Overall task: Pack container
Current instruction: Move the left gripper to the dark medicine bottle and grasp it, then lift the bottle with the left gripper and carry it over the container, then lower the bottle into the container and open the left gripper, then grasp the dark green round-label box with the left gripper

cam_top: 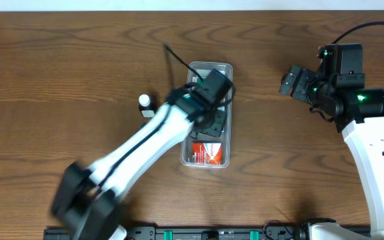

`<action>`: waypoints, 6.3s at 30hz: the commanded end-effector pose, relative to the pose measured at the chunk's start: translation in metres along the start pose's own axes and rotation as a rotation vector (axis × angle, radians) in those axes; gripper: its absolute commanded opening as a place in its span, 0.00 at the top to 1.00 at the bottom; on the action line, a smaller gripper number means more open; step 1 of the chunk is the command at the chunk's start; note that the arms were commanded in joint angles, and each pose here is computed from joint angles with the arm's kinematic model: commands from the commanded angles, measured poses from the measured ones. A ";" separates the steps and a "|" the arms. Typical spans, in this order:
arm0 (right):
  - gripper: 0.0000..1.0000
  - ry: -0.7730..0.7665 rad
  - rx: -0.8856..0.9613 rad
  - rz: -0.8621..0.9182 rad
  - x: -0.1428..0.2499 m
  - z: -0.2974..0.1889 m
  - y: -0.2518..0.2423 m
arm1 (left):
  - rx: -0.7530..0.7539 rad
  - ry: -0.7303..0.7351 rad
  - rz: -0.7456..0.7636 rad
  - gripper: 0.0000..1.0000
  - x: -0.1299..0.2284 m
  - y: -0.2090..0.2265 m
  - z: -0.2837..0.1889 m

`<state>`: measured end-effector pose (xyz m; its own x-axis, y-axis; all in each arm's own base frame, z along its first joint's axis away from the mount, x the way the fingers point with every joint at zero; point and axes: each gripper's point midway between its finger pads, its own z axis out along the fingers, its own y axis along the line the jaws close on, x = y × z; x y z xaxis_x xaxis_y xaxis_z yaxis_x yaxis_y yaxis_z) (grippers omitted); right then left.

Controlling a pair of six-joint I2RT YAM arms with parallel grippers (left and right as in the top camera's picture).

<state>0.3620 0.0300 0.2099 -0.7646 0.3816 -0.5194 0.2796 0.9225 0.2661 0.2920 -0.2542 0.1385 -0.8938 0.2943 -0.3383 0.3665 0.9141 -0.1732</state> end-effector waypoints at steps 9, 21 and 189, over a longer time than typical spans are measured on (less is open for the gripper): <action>0.01 -0.007 0.006 -0.008 -0.002 -0.001 -0.001 | -0.321 -0.288 -0.252 0.20 -0.013 0.130 -0.130; 0.01 -0.007 0.006 -0.007 -0.002 -0.001 -0.001 | -0.185 0.013 -0.320 0.17 -0.006 0.185 -0.032; 0.01 -0.007 0.006 -0.008 -0.002 -0.001 -0.001 | -0.168 0.491 -0.274 0.43 0.101 0.185 0.080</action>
<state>0.3617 0.0299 0.2096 -0.7653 0.3816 -0.5184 0.2802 0.9225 0.2653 0.2951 -0.0792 0.0029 -0.9840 0.0947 0.1509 0.0918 0.9954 -0.0264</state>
